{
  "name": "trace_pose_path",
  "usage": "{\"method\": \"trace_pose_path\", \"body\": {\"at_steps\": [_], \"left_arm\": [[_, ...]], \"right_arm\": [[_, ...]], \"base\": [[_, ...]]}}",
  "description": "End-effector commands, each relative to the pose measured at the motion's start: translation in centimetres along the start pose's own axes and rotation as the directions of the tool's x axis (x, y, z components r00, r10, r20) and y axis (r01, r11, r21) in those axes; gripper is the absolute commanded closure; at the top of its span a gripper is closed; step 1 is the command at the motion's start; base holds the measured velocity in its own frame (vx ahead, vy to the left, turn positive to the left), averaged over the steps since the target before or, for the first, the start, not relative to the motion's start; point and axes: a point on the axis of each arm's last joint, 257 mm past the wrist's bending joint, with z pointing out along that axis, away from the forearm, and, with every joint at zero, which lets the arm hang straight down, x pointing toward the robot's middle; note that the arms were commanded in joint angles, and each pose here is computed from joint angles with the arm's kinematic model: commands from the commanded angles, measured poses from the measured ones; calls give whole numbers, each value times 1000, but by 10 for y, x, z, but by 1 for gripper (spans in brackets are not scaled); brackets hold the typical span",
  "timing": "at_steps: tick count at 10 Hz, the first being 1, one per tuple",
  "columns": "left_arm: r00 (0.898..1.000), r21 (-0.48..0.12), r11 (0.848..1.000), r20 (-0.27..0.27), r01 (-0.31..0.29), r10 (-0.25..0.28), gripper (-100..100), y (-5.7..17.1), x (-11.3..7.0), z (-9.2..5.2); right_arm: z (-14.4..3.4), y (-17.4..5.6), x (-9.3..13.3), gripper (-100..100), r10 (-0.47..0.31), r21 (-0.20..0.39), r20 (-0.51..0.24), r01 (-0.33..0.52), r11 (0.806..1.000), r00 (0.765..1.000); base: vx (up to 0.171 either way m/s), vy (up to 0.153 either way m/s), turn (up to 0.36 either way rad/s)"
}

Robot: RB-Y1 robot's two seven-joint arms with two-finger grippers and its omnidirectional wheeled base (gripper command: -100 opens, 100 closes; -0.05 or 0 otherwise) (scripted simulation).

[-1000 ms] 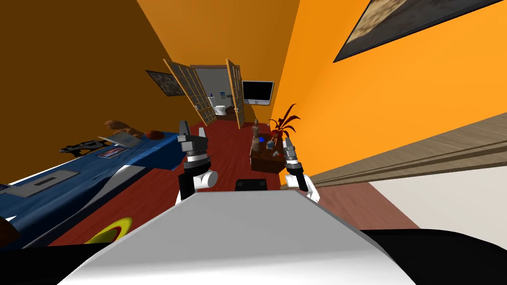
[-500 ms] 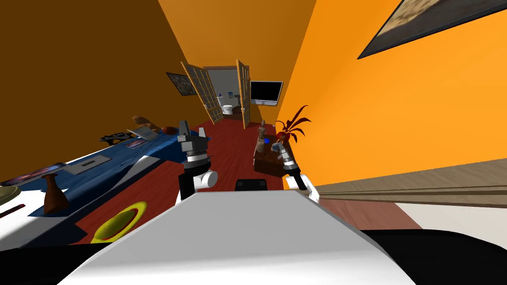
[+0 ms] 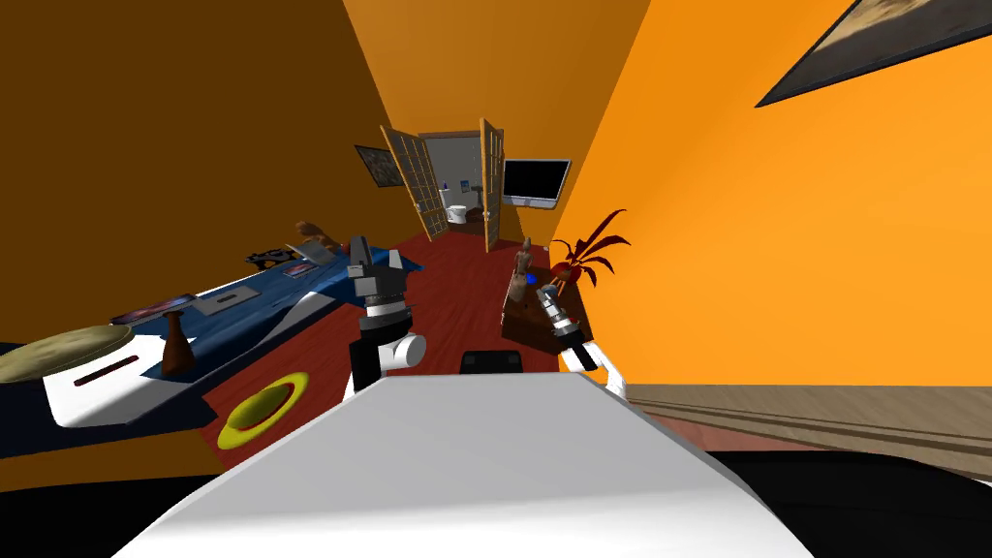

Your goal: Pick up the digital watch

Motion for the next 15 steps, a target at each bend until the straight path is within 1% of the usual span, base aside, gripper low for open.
{"method": "trace_pose_path", "body": {"at_steps": [1, 2, 3, 4, 5, 6, 7, 8, 9, 10, 11, 12, 13, 14, 15], "left_arm": [[1000, 0, 1000, 0, 0, 0, 0, 0, 0, 0], [1000, 0, 1000, 0, 0, 0, 0, 0, 0, 0], [1000, 0, 1000, 0, 0, 0, 0, 0, 0, 0], [1000, 0, 1000, 0, 0, 0, 0, 0, 0, 0], [1000, 0, 1000, 0, 0, 0, 0, 0, 0, 0], [1000, 0, 1000, 0, 0, 0, 0, 0, 0, 0], [1000, 0, 1000, 0, 0, 0, 0, 0, 0, 0], [1000, 0, 1000, 0, 0, 0, 0, 0, 0, 0], [1000, 0, 1000, 0, 0, 0, 0, 0, 0, 0], [1000, 0, 1000, 0, 0, 0, 0, 0, 0, 0], [1000, 0, 1000, 0, 0, 0, 0, 0, 0, 0], [1000, 0, 1000, 0, 0, 0, 0, 0, 0, 0], [1000, 0, 1000, 0, 0, 0, 0, 0, 0, 0], [1000, 0, 1000, 0, 0, 0, 0, 0, 0, 0], [1000, 0, 1000, 0, 0, 0, 0, 0, 0, 0]], "right_arm": [[-8, -25, 27, -100, -89, 48, -95, 94, 994, 991], [-12, -35, 31, -100, -86, 68, -106, 93, 993, 991], [-19, -52, 47, -100, -138, 91, -170, 155, 984, 976], [-23, -59, 49, -100, -141, 101, -180, 161, 982, 973], [-33, -78, 64, -100, -195, 117, -251, 230, 966, 948], [-36, -82, 66, -100, -193, 127, -257, 231, 965, 947], [-46, -97, 79, -100, -246, 126, -323, 300, 946, 914], [-51, -106, 82, -100, -241, 143, -335, 302, 942, 911], [-61, -118, 93, -100, -293, 130, -395, 368, 921, 871], [-68, -130, 96, -100, -285, 151, -411, 373, 916, 866], [-69, -130, 96, -100, -284, 152, -412, 373, 915, 866], [-85, -150, 107, -100, -326, 145, -481, 440, 886, 814], [-102, -168, 117, -100, -364, 127, -544, 503, 855, 756], [-110, -177, 118, -100, -355, 143, -558, 508, 850, 750], [-126, -192, 125, -100, -389, 116, -613, 565, 817, 688]], "base": [[42, 23, 314], [34, 14, 227], [37, 22, 349], [31, 10, 115], [30, 17, 227], [26, 10, 127], [31, 16, 266], [31, 9, 148], [36, 21, 276], [30, 10, 113], [12, 0, -32], [23, 11, 243], [52, 15, 458], [46, 2, 147], [46, 12, 231]]}}
